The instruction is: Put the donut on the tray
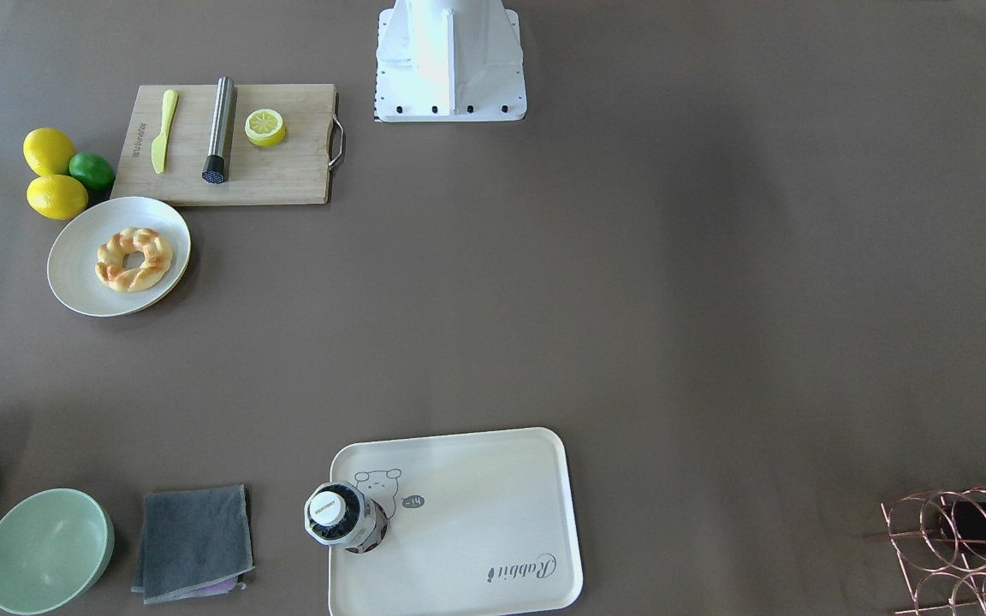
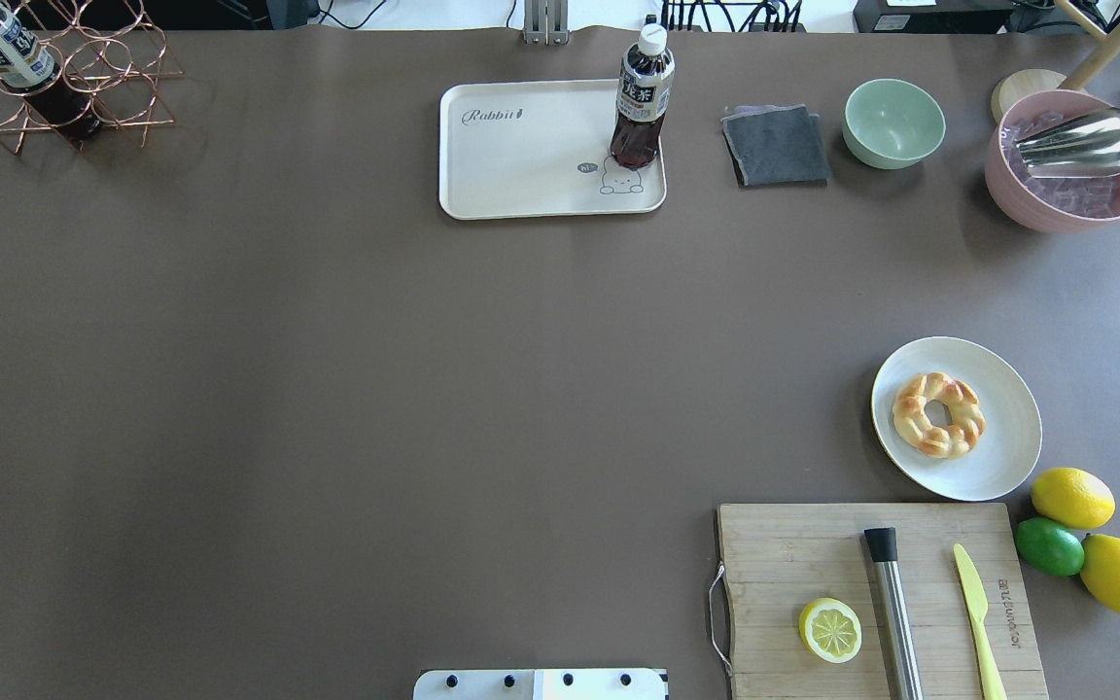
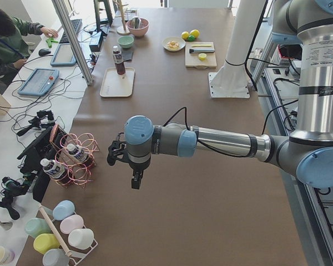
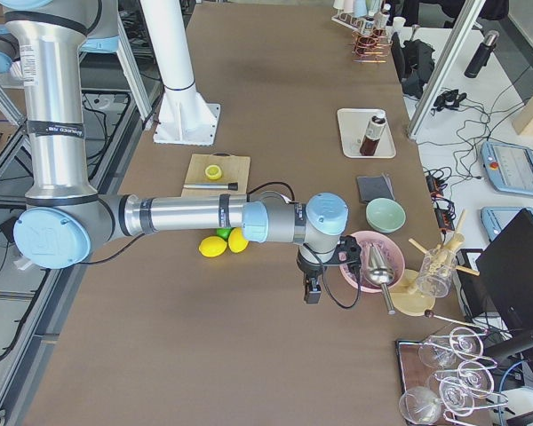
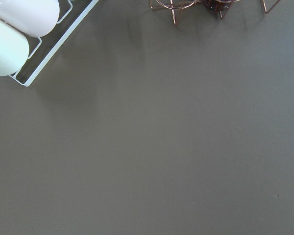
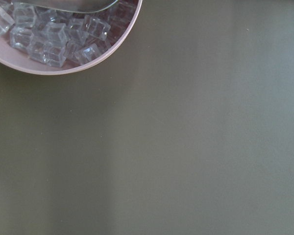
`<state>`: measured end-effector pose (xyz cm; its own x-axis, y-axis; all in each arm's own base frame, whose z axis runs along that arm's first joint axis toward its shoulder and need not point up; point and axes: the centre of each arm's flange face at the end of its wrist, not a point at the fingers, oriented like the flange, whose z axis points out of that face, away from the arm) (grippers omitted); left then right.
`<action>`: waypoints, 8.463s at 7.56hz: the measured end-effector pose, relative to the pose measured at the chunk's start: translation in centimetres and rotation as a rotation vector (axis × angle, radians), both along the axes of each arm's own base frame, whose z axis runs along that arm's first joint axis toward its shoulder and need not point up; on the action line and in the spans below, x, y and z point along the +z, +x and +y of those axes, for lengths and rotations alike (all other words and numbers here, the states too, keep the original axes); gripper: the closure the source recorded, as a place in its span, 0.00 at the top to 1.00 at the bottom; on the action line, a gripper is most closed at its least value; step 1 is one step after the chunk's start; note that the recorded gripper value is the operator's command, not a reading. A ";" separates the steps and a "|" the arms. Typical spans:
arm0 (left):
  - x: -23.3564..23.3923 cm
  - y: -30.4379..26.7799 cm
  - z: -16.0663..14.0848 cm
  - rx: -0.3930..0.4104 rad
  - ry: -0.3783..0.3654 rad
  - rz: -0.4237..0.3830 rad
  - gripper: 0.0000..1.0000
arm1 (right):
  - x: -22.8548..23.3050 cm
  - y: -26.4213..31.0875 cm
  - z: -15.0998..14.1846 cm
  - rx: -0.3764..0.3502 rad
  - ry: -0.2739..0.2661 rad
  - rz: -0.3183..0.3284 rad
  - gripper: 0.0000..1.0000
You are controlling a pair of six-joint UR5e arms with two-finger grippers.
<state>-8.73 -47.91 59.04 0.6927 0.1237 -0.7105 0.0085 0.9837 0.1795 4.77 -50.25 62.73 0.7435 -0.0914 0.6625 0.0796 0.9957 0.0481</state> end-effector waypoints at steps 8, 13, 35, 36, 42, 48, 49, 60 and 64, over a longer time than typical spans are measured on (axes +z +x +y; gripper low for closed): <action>-4.0 1.8 -3.9 0.051 0.223 -0.009 0.99 | -8.4 -5.7 -1.3 0.014 0.031 -0.153 0.99; -6.2 5.8 -6.0 0.065 0.199 0.015 0.99 | -8.4 -20.4 0.4 0.114 -0.075 -0.106 0.93; -7.8 6.2 -6.5 0.051 0.201 0.041 0.98 | -8.0 -27.7 7.5 0.136 -0.103 -0.230 0.00; -8.3 6.5 -6.8 0.043 0.184 0.073 0.98 | -11.3 -28.7 5.5 0.145 -0.096 -0.278 0.00; -19.5 22.8 -9.5 0.002 -0.014 0.307 0.94 | -37.2 -43.9 0.3 0.239 -0.173 -0.442 0.00; -25.6 36.3 -3.4 -0.076 -0.115 0.445 0.93 | -49.9 -55.0 5.0 0.329 -0.217 -0.389 0.00; -26.5 37.8 -2.3 -0.084 -0.130 0.456 0.90 | -50.6 -56.1 5.2 0.344 -0.226 -0.383 0.00; -29.1 42.7 1.9 -0.058 -0.096 0.474 0.00 | -54.3 -58.1 5.1 0.396 -0.243 -0.348 0.00; -29.0 42.7 2.0 -0.056 -0.094 0.475 0.00 | -54.4 -57.9 5.3 0.394 -0.240 -0.352 0.99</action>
